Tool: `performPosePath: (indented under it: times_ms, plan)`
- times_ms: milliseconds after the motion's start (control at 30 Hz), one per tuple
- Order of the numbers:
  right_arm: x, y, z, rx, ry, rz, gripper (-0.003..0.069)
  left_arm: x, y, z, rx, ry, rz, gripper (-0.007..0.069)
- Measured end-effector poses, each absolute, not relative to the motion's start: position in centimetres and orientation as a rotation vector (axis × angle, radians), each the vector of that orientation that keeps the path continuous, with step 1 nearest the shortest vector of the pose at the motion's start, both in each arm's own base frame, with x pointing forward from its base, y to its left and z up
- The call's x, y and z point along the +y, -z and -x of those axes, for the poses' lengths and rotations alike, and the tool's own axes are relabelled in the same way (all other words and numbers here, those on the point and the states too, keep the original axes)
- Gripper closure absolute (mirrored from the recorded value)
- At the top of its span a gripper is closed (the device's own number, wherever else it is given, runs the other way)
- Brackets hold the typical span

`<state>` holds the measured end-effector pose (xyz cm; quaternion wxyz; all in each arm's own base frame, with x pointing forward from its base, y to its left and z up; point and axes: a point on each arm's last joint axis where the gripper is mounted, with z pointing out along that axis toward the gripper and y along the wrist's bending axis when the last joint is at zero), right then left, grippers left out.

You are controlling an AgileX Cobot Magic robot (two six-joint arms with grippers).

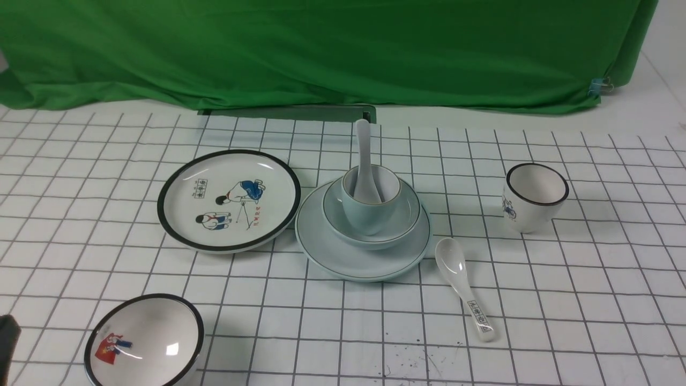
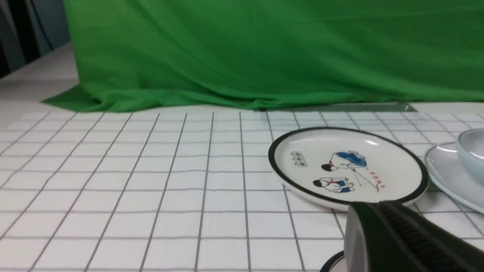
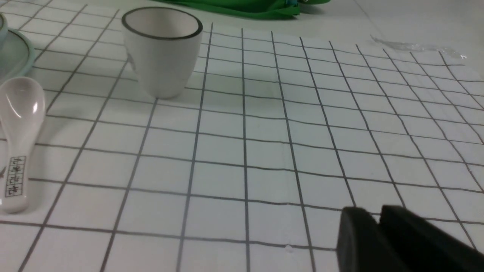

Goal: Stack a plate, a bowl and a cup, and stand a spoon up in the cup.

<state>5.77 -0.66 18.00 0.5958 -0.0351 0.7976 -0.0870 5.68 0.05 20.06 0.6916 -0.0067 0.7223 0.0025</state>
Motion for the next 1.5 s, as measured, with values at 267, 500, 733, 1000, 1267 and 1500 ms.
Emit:
performPosePath:
  times_ms: [267, 500, 733, 1000, 1267, 1500]
  plan:
    - [-0.66, -18.0, -5.77, 1.853, 0.202, 0.081, 0.0536, -0.01, -19.11, -5.6, 1.711, 0.009, 0.023, 0.0654]
    - [-0.66, -18.0, -5.77, 1.853, 0.202, 0.081, 0.0536, -0.02, -19.1, -5.6, 1.713, 0.011, 0.024, 0.0654]
    - [-0.66, -18.0, -5.77, 1.853, 0.202, 0.081, 0.0521, -0.02, -19.09, -5.6, 1.713, 0.01, 0.023, 0.0654]
    - [-0.66, -18.0, -5.77, 1.853, 0.202, 0.081, 0.0496, -0.02, -19.09, -5.6, 1.714, 0.01, 0.023, 0.0654]
    - [-0.66, -18.0, -5.77, 1.853, 0.202, 0.081, 0.048, -0.02, -19.06, -5.59, 1.717, 0.009, 0.022, 0.0654]
    - [-0.67, -18.0, -5.77, 1.853, 0.203, 0.08, 0.047, -0.02, -19.06, -5.59, 1.717, 0.009, 0.022, 0.0654]
